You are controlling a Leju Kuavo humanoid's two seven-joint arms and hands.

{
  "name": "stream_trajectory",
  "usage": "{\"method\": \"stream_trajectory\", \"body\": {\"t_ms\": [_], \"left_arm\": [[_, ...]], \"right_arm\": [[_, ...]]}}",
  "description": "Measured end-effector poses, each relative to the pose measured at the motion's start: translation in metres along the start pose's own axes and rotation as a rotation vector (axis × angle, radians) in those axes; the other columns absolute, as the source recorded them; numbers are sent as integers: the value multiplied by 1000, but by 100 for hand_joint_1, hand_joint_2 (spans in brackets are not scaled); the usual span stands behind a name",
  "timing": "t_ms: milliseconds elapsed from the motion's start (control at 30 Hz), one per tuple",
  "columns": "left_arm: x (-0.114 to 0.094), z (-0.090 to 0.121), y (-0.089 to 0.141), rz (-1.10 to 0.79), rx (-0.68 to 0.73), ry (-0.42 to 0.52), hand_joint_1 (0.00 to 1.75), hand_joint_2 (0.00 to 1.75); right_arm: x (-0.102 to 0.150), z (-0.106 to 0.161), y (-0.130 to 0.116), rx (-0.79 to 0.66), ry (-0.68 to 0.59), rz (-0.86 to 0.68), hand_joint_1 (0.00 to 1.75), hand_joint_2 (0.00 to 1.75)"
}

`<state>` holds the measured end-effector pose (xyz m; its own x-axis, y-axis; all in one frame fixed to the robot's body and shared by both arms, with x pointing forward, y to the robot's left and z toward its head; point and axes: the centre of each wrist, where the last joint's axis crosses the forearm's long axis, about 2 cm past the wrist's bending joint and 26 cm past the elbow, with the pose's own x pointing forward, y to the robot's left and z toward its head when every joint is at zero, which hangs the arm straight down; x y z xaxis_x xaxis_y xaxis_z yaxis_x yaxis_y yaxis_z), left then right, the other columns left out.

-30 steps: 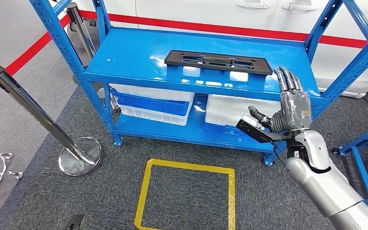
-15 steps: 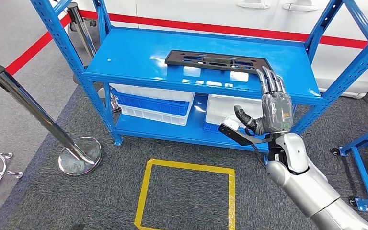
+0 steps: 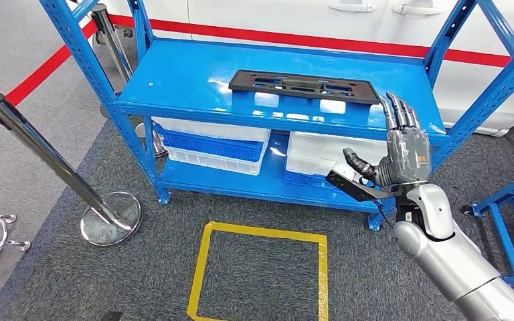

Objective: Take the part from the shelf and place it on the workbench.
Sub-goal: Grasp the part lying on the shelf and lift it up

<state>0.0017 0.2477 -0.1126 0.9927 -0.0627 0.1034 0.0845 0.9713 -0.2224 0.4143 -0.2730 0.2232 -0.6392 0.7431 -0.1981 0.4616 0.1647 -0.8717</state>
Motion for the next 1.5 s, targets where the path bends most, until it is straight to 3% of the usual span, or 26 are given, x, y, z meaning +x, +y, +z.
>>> {"method": "stream_trajectory", "body": {"t_ms": [233, 567, 867, 1233, 1500], "left_arm": [[0, 0, 1, 11, -5, -2, 0, 0], [-8, 4, 17, 50, 24, 18, 0, 0], [-10, 4, 19, 57, 24, 39, 0, 0], [-9, 4, 20, 18, 20, 37, 0, 0], [-4, 2, 12, -14, 15, 24, 0, 0]], "right_arm": [[0, -5, -1, -4, -9, 0, 0, 175], [45, -40, 7, -44, -34, -67, 0, 175], [60, -47, 10, -45, -61, -95, 0, 175], [48, -42, 8, -40, -53, -116, 0, 175], [17, -21, 4, -17, -18, -84, 0, 175]]}}
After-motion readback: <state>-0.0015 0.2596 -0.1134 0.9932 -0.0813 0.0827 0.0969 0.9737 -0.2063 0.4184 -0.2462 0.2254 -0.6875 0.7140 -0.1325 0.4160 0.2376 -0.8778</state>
